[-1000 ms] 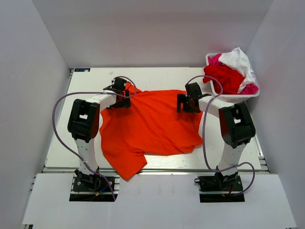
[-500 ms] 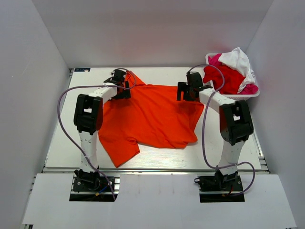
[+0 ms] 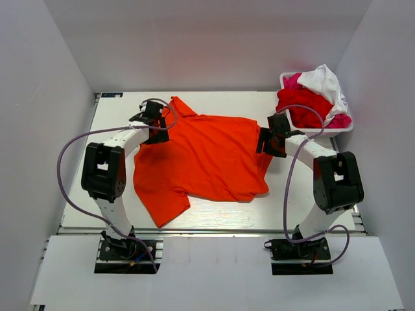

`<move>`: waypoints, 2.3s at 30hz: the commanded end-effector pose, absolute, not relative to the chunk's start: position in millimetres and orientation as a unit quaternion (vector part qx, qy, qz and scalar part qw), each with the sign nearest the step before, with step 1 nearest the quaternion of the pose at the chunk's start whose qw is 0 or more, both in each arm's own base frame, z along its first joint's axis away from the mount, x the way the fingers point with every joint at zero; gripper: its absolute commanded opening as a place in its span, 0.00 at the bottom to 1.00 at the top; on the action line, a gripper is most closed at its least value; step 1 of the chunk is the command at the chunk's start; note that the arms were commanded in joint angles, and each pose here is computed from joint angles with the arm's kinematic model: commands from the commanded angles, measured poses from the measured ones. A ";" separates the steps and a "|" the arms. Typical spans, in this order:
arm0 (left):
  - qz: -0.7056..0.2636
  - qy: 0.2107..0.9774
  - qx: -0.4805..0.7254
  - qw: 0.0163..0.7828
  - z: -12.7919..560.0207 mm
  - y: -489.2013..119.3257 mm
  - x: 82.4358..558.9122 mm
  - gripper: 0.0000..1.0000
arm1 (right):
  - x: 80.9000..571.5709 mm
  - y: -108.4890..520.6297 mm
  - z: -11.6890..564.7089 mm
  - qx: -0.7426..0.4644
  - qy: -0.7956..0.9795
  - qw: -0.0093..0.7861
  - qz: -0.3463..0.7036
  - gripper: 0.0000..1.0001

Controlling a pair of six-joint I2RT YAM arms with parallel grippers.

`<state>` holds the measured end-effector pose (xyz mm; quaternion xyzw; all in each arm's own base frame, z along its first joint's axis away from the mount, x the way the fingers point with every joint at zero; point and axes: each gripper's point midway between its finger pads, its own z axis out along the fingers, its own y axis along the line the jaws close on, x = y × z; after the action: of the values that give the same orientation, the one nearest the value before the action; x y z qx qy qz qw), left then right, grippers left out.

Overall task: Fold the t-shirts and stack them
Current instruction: Flatten out the tshirt

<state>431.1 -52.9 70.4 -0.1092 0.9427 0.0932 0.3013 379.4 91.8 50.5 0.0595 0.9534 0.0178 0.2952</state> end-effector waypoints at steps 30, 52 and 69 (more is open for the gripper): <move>0.052 0.917 -0.152 0.364 72.8 -15.7 459.4 1.00 | 486.0 152.9 50.9 0.013 0.925 0.344 0.158 0.65; 0.013 0.917 -0.144 0.371 73.6 -26.6 468.3 1.00 | 467.7 103.4 86.6 0.041 0.928 0.365 0.063 0.00; -0.010 0.924 -0.121 0.363 68.7 -39.2 459.5 1.00 | 435.6 72.2 81.5 0.070 0.945 0.320 0.022 0.00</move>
<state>456.8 -32.8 42.2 -0.1281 0.9339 0.0098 0.3335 443.3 86.2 97.6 0.0566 0.9367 0.0475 0.3422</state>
